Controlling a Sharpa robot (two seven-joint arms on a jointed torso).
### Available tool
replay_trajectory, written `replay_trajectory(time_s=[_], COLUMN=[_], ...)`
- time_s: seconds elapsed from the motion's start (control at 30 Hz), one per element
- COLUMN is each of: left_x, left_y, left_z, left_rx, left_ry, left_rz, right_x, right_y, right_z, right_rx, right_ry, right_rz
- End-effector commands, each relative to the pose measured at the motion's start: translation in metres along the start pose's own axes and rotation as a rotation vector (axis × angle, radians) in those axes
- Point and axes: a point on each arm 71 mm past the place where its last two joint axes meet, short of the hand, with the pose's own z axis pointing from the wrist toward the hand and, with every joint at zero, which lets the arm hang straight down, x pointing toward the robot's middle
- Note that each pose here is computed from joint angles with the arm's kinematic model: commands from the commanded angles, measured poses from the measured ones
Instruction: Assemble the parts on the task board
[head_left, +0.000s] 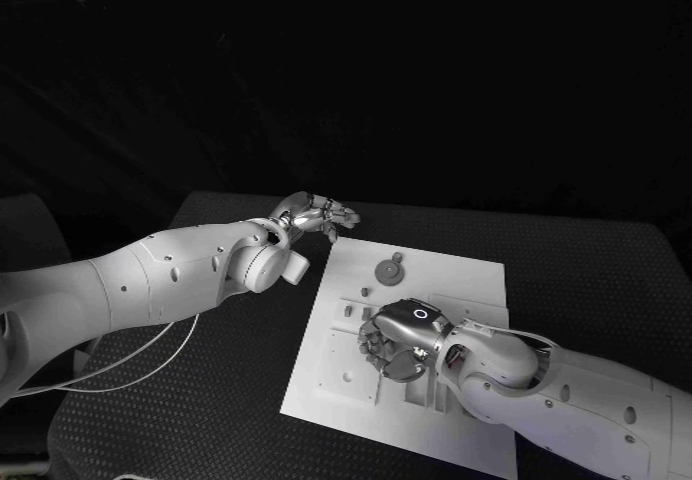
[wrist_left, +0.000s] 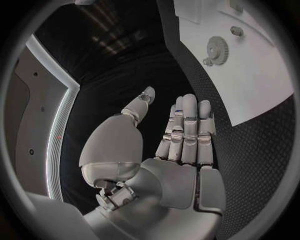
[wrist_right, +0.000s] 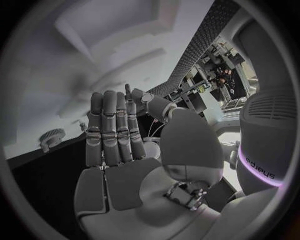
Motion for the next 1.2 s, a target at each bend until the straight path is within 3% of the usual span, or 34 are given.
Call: replay_trajectory(time_s=[0.03,1.2], left_x=[0.0021,0.003], left_y=[-0.0023,-0.0024], left_z=[0.0004,-0.0002], left_rx=[0.012,0.008], left_ry=[0.012,0.019], left_rz=[-0.009,-0.012], right_x=[0.002,0.0118], right_y=[0.0008,0.0004], right_z=[0.0003,0.0026], right_rx=[-0.012,-0.003], right_ry=[0.016,0.075], right_rz=[-0.021,-0.049])
